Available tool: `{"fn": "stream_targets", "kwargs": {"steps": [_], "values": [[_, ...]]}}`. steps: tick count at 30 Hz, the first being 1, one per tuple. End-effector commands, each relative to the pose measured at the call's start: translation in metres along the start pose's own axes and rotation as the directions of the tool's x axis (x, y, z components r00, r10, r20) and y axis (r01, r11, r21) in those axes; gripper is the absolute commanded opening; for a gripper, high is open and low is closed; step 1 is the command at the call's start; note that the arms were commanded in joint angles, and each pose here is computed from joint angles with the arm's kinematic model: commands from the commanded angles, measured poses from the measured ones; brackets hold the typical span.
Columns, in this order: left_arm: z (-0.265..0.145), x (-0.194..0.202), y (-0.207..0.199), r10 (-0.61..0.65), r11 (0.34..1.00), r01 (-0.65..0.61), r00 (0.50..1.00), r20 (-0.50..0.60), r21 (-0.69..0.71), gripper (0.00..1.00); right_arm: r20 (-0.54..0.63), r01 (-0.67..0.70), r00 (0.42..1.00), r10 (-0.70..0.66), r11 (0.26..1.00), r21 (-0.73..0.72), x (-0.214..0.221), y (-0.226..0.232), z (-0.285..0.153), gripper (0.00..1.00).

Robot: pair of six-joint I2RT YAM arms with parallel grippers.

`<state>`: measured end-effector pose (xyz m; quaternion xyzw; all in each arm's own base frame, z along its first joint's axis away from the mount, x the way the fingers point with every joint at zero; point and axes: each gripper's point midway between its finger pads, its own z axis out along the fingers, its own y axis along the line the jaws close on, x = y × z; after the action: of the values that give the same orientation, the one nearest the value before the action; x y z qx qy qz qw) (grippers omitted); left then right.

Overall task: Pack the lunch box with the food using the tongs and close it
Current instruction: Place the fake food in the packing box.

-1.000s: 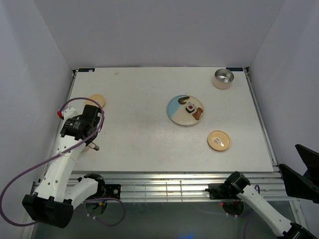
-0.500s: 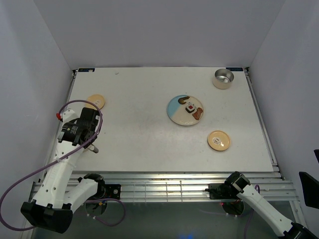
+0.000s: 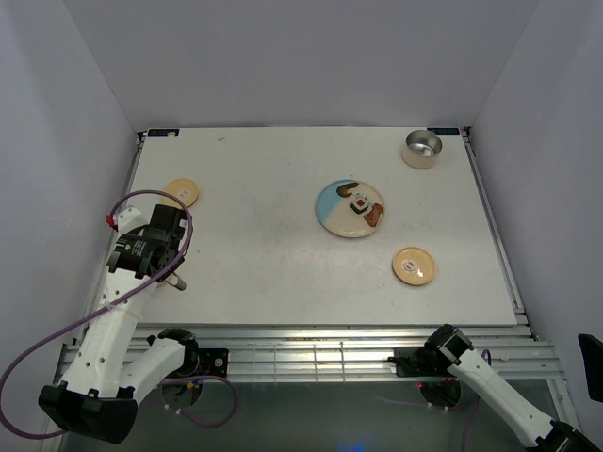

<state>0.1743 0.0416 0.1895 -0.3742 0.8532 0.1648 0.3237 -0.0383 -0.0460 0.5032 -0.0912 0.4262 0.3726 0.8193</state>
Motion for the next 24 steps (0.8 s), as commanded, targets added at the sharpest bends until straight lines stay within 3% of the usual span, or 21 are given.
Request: {"fn": "stream_targets", "kwargs": {"steps": [1, 8, 13, 17, 19, 24], "values": [[0.002, -0.001, 0.006, 0.007, 1.0, -0.007, 1.0, 0.007, -0.024, 0.54, -0.016, -0.01, 1.0, 0.01, 1.0, -0.006, 0.001, 0.002, 0.011, 1.0], [0.003, -0.002, 0.004, 0.016, 0.999, -0.015, 1.0, 0.006, -0.03, 0.56, -0.013, -0.014, 1.0, 0.014, 1.0, -0.003, -0.002, 0.001, 0.009, 1.0], [-0.003, -0.016, -0.007, 0.068, 0.998, -0.068, 0.997, 0.02, -0.004, 0.49, -0.024, -0.008, 1.0, 0.008, 1.0, 0.01, 0.002, -0.001, 0.008, 1.0], [-0.027, -0.039, -0.042, 0.063, 0.981, -0.068, 0.997, 0.035, 0.183, 0.49, -0.075, 0.002, 0.997, 0.0, 1.0, 0.023, 0.024, -0.005, 0.019, 1.0], [-0.039, -0.045, -0.069, 0.053, 0.943, -0.063, 0.998, 0.04, 0.328, 0.48, -0.102, 0.0, 0.995, 0.002, 1.0, 0.024, 0.037, -0.005, 0.027, 1.0], [-0.036, -0.049, -0.094, 0.097, 0.914, -0.113, 0.993, 0.059, 0.39, 0.47, -0.24, -0.017, 0.971, 0.016, 1.0, -0.002, 0.091, -0.001, 0.053, 1.0]]}}
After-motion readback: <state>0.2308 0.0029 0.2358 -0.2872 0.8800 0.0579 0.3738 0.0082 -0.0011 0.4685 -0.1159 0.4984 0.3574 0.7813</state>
